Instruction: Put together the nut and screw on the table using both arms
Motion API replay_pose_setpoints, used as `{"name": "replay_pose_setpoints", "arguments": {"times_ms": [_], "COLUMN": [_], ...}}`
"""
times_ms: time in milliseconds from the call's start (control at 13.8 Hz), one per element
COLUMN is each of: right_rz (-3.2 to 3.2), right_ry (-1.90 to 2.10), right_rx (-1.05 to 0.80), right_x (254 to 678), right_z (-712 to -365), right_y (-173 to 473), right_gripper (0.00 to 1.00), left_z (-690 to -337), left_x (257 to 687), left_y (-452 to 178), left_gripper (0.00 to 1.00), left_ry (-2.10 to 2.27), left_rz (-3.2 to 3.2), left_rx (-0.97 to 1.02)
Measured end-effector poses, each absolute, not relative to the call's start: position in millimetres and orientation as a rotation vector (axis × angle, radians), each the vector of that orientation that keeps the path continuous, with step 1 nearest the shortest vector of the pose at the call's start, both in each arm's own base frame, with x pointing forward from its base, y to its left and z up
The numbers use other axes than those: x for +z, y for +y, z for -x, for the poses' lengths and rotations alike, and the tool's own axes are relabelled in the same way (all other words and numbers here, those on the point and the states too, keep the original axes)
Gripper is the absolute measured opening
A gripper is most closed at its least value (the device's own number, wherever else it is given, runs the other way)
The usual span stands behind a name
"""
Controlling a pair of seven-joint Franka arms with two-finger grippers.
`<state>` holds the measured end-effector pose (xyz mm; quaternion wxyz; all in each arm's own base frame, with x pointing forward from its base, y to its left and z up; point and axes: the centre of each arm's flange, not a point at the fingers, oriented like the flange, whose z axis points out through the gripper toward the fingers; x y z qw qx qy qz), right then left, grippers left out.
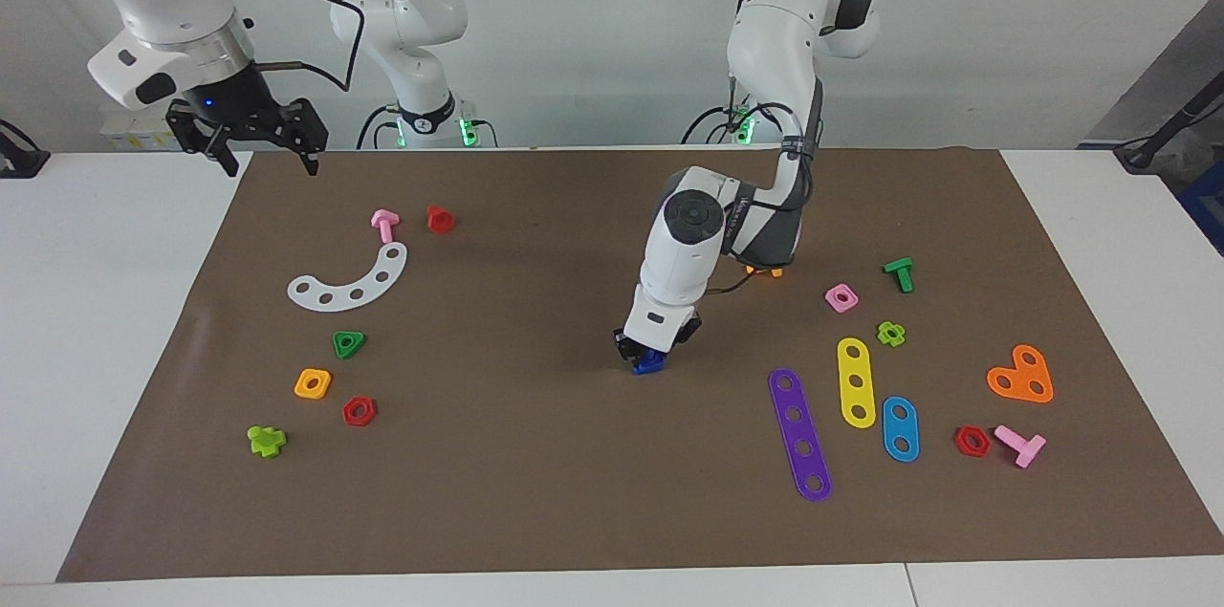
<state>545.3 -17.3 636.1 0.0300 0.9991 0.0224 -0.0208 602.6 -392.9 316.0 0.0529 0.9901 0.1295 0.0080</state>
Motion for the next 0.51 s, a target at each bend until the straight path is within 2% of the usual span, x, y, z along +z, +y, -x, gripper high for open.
{"name": "replay_pose_setpoints", "arguments": {"times_ms": [289,362,507], "right_rz": [-3.080,-3.080,-3.080], "right_ry": [0.078,0.078,0.078], "right_rx": [-0.059,-0.059,-0.059], "right_x": [637.8,637.8,637.8], "right_z": [-544.5,-544.5,-544.4], "right_y": [-13.9,-13.9,-14.0], "right_gripper": [1.00,1.00,1.00], "left_z": [-601.8,-603.3,-611.6], "left_x": [316.6,321.4,340.7], "left_y": [-391.5,-389.5,-373.8], "left_gripper": [0.95,1.00,1.00], "left_ry": [0.395,0.399,0.435], "left_rz": [-3.026,-3.036,-3.070], "left_rx": [-0.003,-0.019,-0.070]}}
